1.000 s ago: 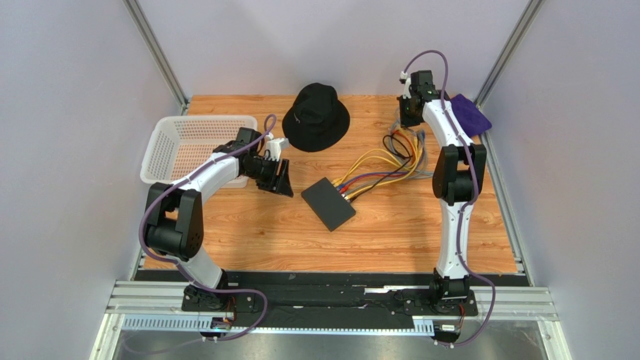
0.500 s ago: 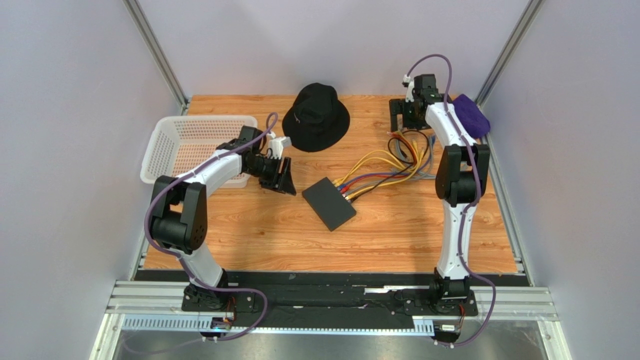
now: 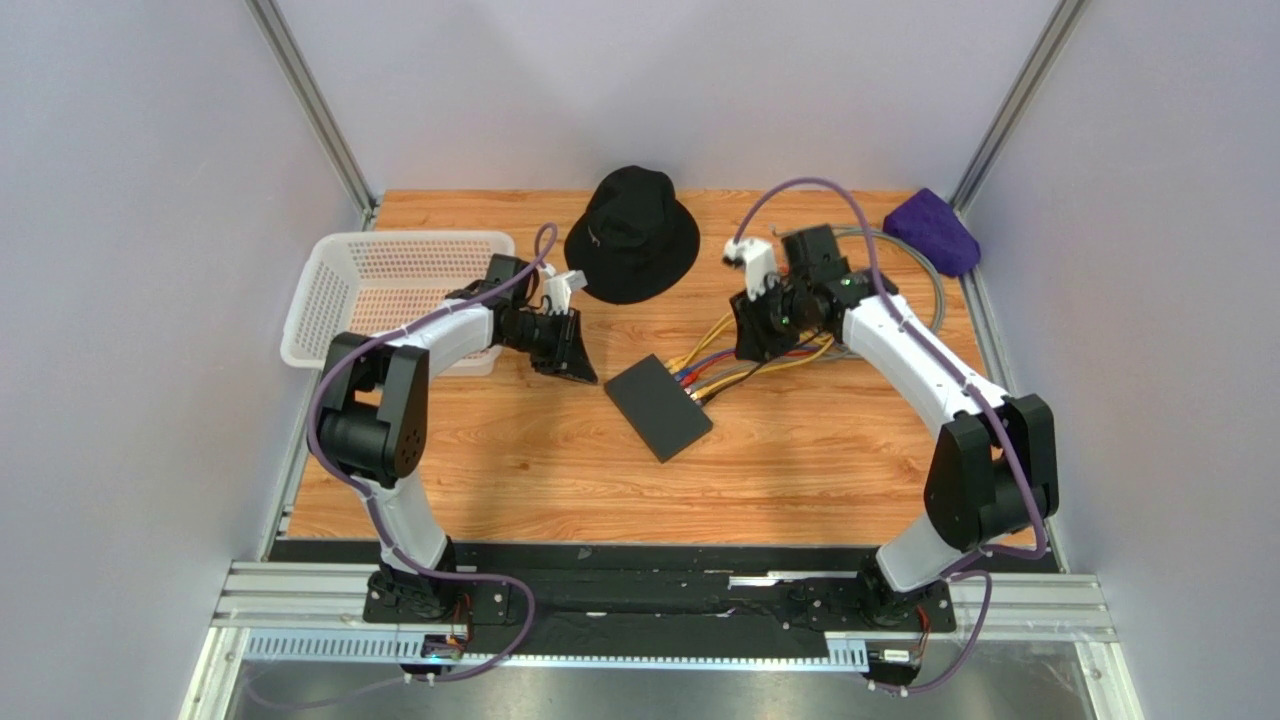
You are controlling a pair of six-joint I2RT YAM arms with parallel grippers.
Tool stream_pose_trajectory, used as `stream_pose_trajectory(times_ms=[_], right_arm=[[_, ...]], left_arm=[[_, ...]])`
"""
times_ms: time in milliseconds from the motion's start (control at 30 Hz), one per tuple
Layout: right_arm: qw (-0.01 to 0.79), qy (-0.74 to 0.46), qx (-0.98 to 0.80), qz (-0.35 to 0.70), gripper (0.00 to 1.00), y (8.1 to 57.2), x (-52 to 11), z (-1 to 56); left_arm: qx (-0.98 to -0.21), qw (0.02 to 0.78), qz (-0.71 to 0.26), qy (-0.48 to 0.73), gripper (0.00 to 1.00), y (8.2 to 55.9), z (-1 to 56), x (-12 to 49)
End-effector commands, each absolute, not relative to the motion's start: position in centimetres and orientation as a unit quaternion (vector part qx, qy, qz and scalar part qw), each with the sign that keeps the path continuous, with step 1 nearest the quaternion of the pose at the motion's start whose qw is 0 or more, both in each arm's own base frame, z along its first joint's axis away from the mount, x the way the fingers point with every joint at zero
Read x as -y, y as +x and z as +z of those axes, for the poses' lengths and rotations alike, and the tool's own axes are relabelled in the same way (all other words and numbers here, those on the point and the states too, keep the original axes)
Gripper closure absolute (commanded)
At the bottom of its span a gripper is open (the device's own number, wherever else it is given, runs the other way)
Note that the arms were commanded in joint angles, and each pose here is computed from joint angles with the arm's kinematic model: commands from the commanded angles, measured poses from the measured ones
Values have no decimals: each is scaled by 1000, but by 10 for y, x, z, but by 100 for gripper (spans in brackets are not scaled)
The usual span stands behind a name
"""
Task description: Pull the plug from the switch port
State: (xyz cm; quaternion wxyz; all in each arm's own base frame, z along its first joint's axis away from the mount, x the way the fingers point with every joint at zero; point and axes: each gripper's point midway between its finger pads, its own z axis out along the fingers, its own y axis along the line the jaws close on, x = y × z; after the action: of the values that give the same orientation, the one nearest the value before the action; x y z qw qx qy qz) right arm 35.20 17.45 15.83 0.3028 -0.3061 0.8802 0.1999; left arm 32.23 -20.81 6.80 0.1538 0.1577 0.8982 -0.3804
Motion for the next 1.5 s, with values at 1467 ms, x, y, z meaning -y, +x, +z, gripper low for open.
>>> stream_pose_trajectory(times_ms=[1467], right_arm=[[122, -569, -799, 151, 96, 235, -303, 44]], left_arm=[[-852, 318, -316, 271, 99, 266, 183, 161]])
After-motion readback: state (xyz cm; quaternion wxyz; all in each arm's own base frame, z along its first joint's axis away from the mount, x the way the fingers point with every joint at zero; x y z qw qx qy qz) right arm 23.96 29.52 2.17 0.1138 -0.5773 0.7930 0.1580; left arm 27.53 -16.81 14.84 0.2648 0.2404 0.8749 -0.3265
